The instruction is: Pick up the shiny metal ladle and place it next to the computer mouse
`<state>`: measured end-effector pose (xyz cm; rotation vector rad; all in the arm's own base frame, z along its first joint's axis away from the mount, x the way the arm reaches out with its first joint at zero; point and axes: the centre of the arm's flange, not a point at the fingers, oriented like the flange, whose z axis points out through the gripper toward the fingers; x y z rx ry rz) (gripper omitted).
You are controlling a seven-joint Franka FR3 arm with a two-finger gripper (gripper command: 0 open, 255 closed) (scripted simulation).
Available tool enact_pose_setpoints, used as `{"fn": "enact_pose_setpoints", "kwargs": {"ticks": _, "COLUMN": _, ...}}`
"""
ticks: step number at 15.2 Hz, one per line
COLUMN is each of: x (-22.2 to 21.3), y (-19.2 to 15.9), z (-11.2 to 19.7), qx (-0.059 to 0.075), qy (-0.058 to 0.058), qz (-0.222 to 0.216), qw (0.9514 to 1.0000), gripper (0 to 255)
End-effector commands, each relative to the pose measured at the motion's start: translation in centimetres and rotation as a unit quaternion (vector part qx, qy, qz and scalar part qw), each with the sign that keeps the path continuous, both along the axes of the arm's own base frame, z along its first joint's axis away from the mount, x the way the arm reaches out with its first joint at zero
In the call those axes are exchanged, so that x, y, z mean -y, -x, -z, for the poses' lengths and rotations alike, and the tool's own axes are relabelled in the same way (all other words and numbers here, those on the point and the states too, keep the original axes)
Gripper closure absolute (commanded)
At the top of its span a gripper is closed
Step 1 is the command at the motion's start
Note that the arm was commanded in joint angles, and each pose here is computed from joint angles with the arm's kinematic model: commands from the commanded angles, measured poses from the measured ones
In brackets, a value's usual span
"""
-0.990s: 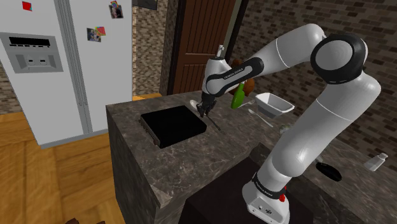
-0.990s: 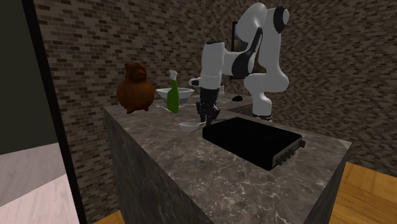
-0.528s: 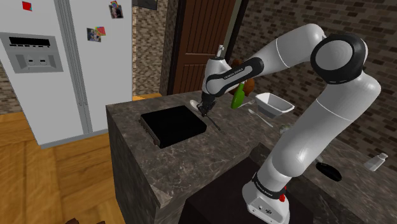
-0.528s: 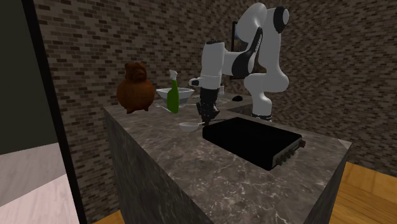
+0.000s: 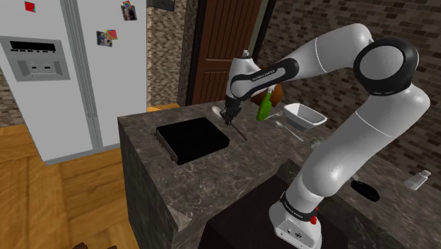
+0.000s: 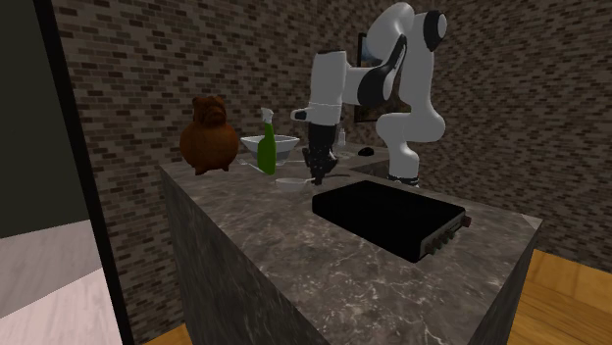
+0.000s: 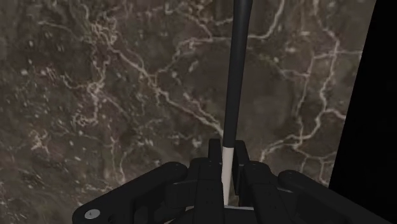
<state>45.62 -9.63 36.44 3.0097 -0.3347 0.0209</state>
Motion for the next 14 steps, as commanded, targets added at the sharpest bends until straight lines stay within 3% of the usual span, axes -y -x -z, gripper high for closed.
{"fn": "enact_pose_setpoints", "kwargs": {"ticks": 1, "x": 0.0, "y": 0.1, "z": -1.1, "qx": 0.000, "qy": 0.000, "qz": 0.000, "qw": 1.0000, "gripper": 255}}
{"fn": "enact_pose_setpoints", "kwargs": {"ticks": 14, "x": 0.0, "y": 0.1, "z": -7.9, "qx": 0.000, "qy": 0.000, "qz": 0.000, "qw": 1.0000, "gripper": 255}}
